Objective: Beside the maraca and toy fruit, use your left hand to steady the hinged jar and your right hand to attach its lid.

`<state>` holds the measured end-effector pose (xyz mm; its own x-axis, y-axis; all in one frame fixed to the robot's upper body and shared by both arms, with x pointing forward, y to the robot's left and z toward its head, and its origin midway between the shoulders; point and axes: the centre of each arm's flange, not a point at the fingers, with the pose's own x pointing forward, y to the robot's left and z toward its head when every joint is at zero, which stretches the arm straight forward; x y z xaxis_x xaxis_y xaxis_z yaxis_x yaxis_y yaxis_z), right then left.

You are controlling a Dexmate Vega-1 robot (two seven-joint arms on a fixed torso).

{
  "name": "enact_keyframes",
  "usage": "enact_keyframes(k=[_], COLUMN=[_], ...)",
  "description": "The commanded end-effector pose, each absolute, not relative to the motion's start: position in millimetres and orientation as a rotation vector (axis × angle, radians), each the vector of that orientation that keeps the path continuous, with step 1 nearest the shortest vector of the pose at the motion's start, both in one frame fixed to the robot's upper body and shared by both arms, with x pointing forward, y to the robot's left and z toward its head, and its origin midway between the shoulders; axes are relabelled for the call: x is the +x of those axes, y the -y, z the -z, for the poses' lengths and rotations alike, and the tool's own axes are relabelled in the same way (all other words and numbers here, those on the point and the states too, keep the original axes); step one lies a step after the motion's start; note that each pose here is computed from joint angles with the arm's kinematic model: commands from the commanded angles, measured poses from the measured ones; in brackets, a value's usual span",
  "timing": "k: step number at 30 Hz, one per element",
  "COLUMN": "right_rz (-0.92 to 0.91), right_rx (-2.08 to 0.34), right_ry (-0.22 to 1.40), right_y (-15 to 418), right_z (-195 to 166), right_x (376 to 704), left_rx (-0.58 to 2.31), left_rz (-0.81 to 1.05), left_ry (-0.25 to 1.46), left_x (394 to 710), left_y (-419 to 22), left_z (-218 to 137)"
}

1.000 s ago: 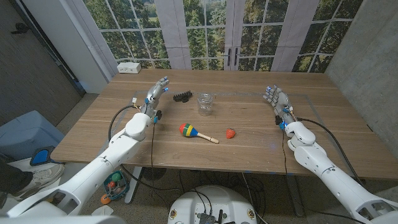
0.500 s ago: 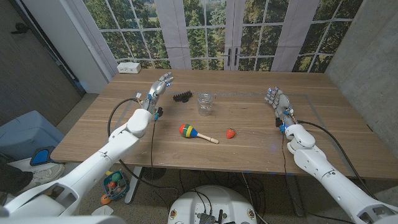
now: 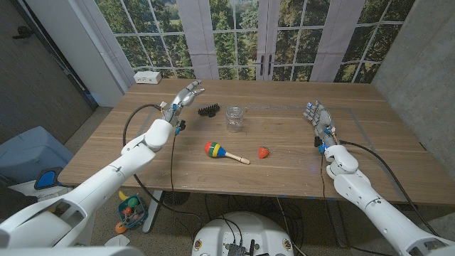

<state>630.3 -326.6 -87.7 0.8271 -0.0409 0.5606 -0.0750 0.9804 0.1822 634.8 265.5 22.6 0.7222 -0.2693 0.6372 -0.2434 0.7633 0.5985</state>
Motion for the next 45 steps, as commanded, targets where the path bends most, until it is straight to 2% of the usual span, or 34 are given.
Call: enact_keyframes(k=[1,45], right_rz=[0.012,0.101], right_rx=[0.223,0.264], right_ry=[0.608,0.648], right_y=[325,310], right_z=[95,120], right_x=[623,593], left_rx=[0.934,1.382], left_rz=[0.045,0.225], left_ry=[0.834,0.997], left_x=[636,633], left_y=[-259,-251], left_z=[-36,-54])
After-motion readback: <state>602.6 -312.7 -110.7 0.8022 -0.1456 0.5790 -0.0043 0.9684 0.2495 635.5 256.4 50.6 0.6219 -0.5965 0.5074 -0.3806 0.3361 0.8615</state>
